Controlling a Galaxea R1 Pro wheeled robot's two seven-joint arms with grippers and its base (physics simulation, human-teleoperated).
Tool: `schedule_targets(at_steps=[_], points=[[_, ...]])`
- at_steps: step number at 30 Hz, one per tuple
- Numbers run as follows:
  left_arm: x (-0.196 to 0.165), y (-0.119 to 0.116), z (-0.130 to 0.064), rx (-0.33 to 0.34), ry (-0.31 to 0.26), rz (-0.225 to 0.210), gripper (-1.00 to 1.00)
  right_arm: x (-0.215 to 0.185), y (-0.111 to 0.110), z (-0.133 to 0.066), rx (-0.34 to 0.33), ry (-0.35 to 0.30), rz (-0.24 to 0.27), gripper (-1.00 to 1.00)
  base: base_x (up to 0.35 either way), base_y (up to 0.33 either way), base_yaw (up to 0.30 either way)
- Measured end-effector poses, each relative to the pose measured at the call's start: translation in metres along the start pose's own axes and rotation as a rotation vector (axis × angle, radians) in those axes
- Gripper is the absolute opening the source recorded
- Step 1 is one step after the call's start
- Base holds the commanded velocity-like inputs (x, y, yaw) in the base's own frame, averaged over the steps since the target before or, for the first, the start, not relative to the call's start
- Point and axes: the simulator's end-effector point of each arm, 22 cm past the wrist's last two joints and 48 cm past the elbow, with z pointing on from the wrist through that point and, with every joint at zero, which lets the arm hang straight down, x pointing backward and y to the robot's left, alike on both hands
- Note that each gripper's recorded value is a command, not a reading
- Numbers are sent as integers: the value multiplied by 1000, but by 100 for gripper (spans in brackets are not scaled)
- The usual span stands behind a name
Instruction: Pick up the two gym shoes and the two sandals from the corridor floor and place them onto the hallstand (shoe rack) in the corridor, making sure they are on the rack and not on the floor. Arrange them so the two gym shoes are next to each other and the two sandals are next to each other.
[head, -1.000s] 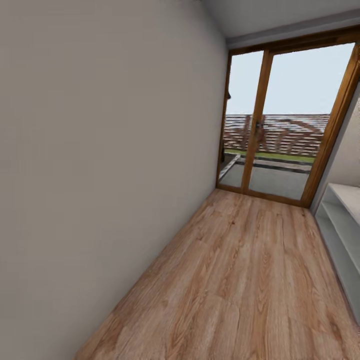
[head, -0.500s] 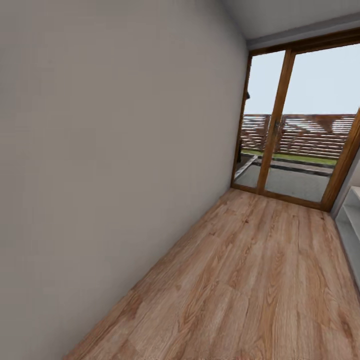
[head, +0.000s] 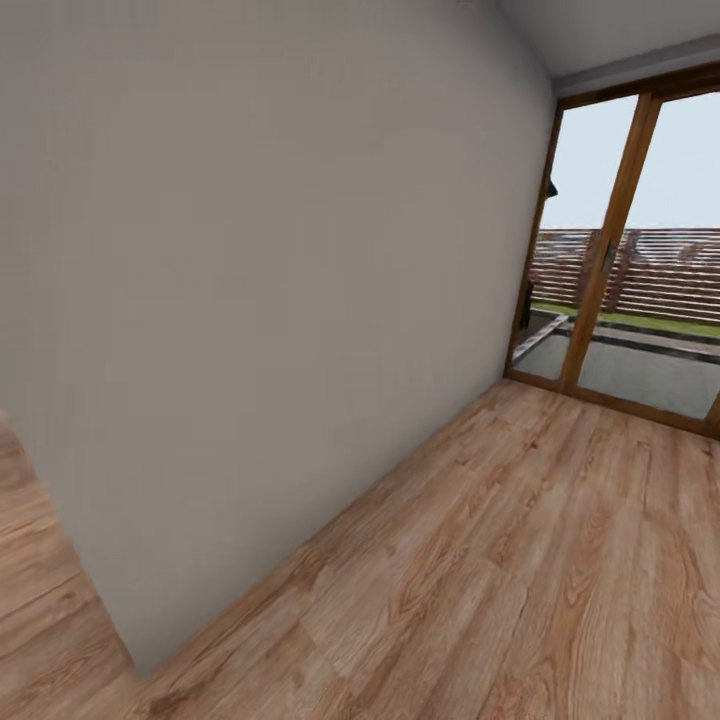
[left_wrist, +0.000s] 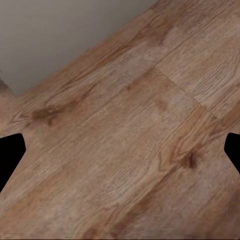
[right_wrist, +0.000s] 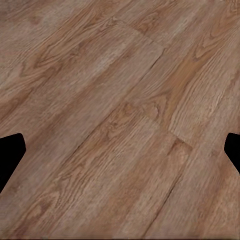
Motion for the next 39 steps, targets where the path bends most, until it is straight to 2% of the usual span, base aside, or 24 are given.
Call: schedule_targets(at_steps=[12, 34, 39], points=[[0, 3, 0, -7, 0, -8, 100, 0, 0, 0, 0, 1, 0, 100, -248, 154, 278], [0, 5, 0, -13, -3, -15, 100, 1, 1, 0, -2, 1, -2, 100, -14, 299, 278], [0, 5, 0, -12, -2, -14, 100, 1, 0, 0, -1, 1, -2, 100, 0, 154, 278]])
